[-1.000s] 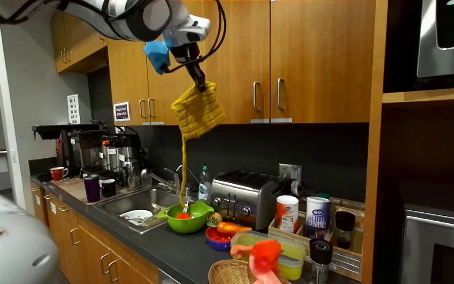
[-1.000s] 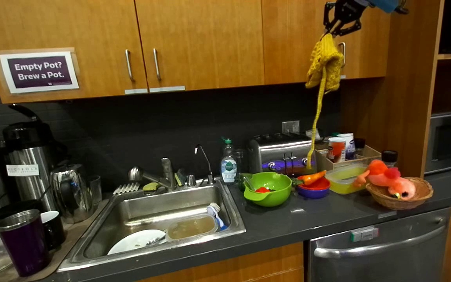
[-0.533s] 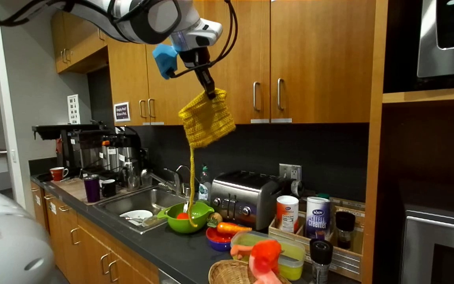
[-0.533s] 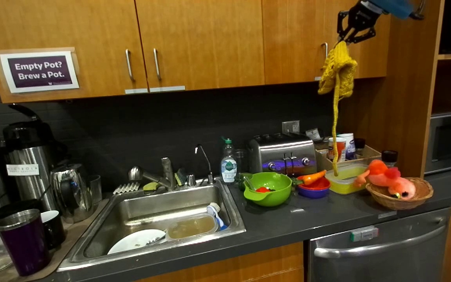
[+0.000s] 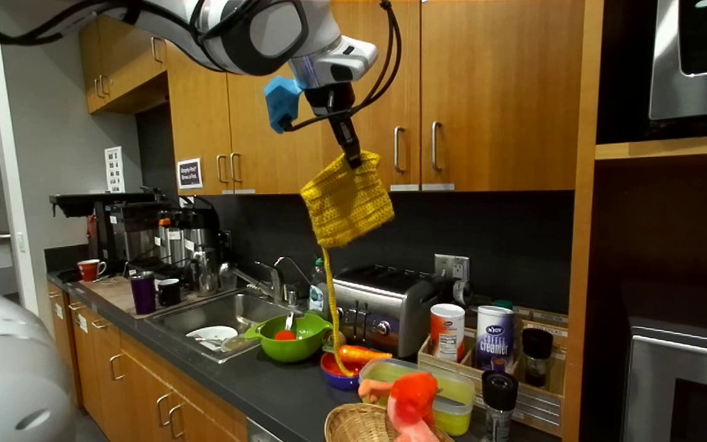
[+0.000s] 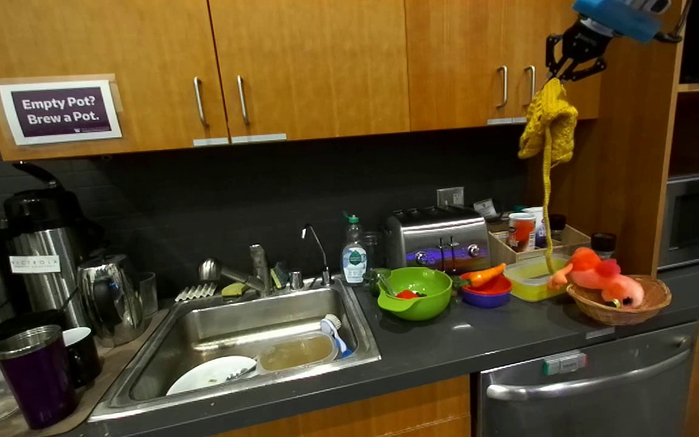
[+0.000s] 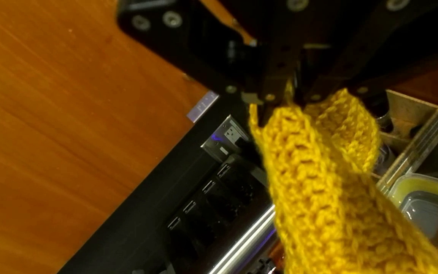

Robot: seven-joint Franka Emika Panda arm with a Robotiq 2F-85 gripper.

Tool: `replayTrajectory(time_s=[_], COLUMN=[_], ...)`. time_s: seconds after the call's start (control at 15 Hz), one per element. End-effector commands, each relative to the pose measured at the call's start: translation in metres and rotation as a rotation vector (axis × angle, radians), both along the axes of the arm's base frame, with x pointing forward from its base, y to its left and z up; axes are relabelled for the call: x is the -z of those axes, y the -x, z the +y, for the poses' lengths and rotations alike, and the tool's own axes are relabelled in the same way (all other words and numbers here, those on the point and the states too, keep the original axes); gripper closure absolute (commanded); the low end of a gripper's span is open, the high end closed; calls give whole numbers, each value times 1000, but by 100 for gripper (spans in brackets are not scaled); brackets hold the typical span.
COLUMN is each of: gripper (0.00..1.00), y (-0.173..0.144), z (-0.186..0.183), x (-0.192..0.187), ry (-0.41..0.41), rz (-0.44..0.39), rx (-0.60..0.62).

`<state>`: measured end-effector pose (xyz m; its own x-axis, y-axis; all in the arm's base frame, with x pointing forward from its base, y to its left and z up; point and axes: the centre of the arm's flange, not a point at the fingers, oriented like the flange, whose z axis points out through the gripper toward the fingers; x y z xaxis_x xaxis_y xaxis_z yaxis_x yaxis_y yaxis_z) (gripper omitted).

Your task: Pick up the yellow towel and wipe the second upper kitchen cabinet from the right, put the yellow towel on the kitchen counter

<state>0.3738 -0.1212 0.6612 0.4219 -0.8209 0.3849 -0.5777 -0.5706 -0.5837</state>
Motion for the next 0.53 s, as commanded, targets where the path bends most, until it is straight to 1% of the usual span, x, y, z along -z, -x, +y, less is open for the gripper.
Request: replayTrajectory(time_s=[0.0,0.13,0.33,0.47], gripper=[98,98,98,98], y=[-14,-25,-40,-43], z=[1,-1,-21,-35], x=[12,22,39,48], ry=[4,8,6,-1], rz=[57,88,138,163], rx=[15,23,76,109])
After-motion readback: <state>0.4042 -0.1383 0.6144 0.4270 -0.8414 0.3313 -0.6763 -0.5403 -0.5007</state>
